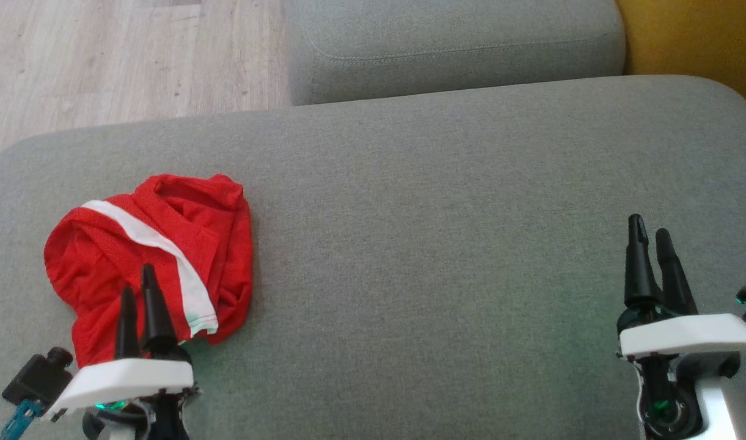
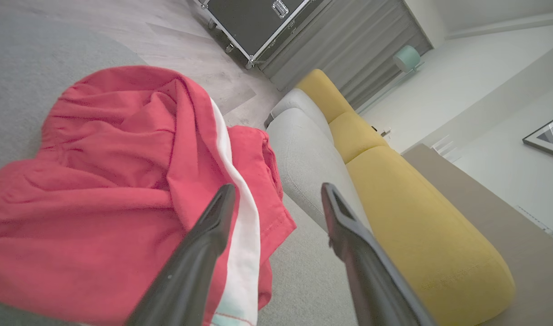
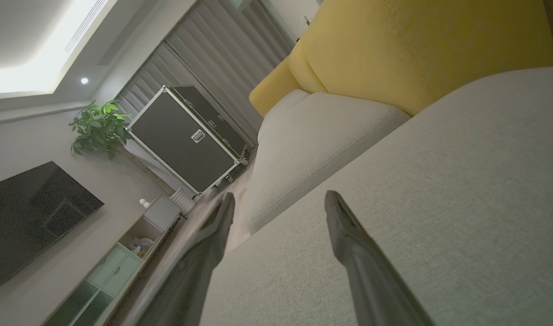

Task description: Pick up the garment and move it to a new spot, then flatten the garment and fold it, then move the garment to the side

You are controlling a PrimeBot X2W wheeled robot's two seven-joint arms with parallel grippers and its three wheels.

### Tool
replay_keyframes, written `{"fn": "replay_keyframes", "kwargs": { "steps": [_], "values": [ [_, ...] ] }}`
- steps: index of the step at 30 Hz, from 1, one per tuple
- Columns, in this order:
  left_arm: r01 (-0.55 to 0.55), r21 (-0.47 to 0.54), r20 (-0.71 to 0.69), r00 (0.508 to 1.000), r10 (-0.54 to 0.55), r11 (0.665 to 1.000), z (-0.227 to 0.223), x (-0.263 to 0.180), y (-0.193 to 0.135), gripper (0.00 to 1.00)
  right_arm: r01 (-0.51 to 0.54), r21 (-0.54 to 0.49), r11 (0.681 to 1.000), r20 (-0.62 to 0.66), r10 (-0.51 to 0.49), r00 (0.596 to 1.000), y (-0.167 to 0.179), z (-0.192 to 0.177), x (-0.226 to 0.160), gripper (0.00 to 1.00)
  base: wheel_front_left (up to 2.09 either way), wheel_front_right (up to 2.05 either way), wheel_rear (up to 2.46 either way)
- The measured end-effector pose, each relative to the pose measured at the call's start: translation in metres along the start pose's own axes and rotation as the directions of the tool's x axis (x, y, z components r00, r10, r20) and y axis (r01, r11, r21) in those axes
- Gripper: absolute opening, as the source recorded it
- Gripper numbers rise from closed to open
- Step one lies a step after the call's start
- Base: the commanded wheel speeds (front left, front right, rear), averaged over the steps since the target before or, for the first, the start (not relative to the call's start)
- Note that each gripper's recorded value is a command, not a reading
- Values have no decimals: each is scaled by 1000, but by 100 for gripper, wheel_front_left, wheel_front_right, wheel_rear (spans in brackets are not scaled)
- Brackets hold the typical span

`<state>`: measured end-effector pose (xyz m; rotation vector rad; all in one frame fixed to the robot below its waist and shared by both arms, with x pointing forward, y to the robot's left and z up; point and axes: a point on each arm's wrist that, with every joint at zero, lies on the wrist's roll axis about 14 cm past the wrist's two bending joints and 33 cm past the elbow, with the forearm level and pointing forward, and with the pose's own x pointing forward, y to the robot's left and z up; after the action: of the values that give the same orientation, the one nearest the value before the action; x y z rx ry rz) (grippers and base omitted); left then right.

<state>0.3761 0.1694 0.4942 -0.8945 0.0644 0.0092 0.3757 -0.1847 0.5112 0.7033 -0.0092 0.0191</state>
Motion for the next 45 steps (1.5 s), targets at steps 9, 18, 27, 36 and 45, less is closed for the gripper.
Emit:
{"fn": "replay_keyframes", "kwargs": {
  "steps": [9,18,27,36,45],
  "values": [
    [40,183,-26,999,-36,982,-11,1,-11,100,-20,-153,988,-7,20,1000,5,-4,-1,100,0,0,0],
    [84,311,-43,996,-74,947,-18,1,-23,100,-45,-290,956,-24,40,999,9,-10,-3,100,0,0,0],
    [122,423,-35,992,-118,898,-19,1,-35,100,-79,-419,904,-30,73,997,17,-12,-3,100,0,0,0],
    [160,514,-50,986,-156,843,-25,0,-43,100,-108,-529,842,-37,104,994,24,-14,-5,100,0,0,0],
    [189,596,-61,980,-191,780,-32,1,-51,100,-133,-632,763,-20,156,988,36,-8,-1,100,0,0,0]
  ]
}}
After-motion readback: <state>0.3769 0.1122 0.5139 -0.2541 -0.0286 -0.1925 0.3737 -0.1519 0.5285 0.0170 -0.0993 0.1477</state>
